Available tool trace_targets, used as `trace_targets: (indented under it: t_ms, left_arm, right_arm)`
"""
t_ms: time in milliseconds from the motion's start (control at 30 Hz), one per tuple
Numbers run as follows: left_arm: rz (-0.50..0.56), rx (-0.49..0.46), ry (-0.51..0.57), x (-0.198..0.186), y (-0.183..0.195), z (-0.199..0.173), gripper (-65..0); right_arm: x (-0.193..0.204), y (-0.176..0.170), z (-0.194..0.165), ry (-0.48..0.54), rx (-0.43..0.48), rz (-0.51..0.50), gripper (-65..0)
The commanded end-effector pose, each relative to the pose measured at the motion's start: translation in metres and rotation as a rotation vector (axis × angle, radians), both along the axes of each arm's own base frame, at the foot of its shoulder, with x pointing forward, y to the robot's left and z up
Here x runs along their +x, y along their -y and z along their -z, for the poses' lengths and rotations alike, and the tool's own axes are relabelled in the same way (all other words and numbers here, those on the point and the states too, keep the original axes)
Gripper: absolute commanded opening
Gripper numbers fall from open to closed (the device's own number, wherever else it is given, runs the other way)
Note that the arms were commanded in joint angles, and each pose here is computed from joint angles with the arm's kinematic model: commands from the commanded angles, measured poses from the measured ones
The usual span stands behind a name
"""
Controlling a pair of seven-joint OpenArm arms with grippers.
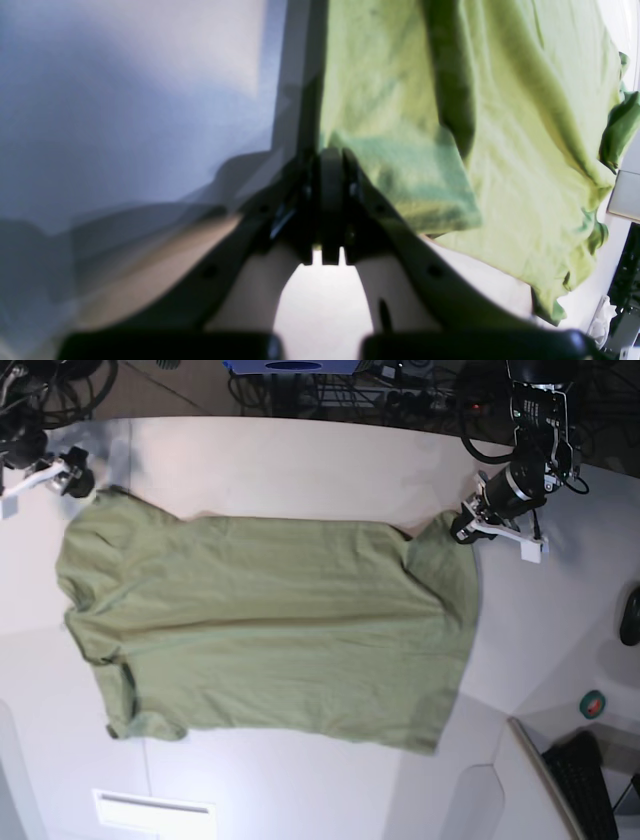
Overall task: Layout the t-shirt on the table in an organized manner, then fold the t-shirt properly
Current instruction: 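Pull the shoulders apart with both grippers to stretch the shirt flat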
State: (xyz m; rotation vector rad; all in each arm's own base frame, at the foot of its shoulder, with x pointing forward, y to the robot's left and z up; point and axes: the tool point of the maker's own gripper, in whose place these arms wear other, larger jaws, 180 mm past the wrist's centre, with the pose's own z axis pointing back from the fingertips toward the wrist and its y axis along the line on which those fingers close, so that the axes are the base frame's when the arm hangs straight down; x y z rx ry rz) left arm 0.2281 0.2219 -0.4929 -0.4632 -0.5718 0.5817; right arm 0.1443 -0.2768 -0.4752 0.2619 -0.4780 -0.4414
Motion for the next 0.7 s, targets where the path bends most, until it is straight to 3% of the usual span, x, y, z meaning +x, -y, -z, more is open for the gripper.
trace_targets:
  t_ms: [0,267,500,567,667]
  left_arm:
    - [0.000,0.013,0.008,0.003,-0.005,-0.004,-65.0]
    - [0.000,0.013,0.010,0.004,-0.005,-0.004,-65.0]
    - [0.000,0.013,0.004,0.001,-0.005,-0.003,-65.0]
    - [0.000,0.013,0.004,0.001,-0.005,-0.003,-65.0]
    - [0.001,0.015,0.004,0.001,-0.006,-0.003,-65.0]
  right_arm:
    - [0.016,0.004,-0.011,0.056,-0.004,0.001,-15.6]
    - [0.041,-0.021,-0.006,0.074,0.047,-0.064,-15.6]
    - [0.039,-0.036,0.021,0.044,0.145,-0.025,-16.2]
    - [0.036,-0.036,0.024,0.032,0.153,-0.023,-21.3]
    - [0.033,-0.038,0.026,0.026,0.156,-0.028,-36.5]
